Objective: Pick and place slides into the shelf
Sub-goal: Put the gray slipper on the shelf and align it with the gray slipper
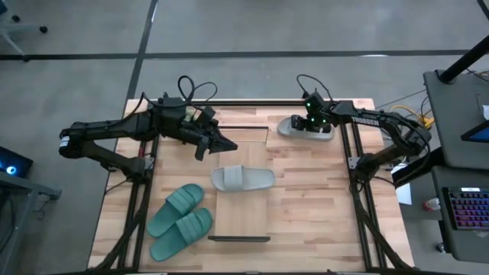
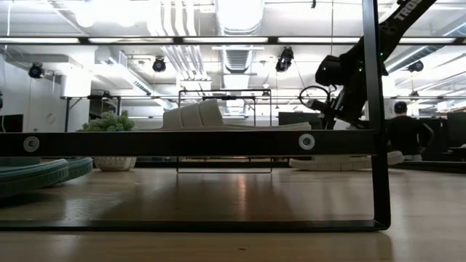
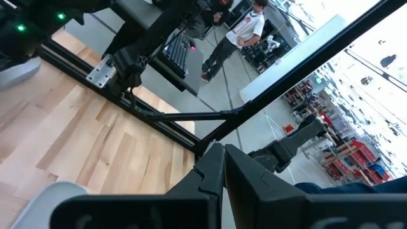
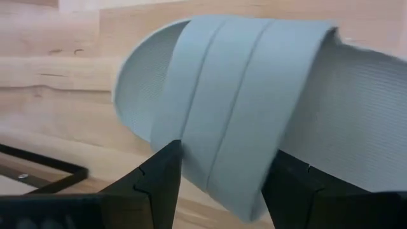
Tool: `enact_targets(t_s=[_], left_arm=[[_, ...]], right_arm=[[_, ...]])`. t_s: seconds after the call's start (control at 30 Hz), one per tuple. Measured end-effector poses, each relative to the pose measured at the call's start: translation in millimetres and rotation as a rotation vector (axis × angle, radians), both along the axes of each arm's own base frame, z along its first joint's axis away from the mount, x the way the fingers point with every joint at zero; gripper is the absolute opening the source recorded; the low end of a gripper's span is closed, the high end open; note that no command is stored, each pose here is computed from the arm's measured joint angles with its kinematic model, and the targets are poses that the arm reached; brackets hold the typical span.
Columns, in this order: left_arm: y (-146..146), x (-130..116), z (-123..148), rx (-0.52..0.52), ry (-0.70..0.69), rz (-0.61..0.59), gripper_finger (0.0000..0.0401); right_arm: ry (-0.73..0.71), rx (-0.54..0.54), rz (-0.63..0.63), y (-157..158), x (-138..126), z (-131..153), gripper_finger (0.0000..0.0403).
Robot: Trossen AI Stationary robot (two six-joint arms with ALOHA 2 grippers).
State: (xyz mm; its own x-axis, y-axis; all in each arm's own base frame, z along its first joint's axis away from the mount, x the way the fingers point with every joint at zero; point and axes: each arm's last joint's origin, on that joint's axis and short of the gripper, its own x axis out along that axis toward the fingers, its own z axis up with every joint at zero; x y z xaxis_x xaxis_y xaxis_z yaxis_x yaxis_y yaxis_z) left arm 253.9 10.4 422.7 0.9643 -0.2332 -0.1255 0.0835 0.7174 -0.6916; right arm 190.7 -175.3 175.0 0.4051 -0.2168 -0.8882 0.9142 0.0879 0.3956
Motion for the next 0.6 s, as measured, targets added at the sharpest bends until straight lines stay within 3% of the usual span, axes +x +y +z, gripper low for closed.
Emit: enact_targets(t_s=[0.3, 0.6], left_arm=[[0.0, 0.0, 0.4, -0.021, 0.001, 0.002, 0.0], [0.0, 0.0, 0.2, -0.014, 0.002, 0.002, 0.0]], right_arm=[[-0.006, 0.021, 0.001, -2.3, 3.2, -6.2, 0.0171], [-0.02, -0.002, -0.007, -1.3, 1.5, 0.3, 0.006]])
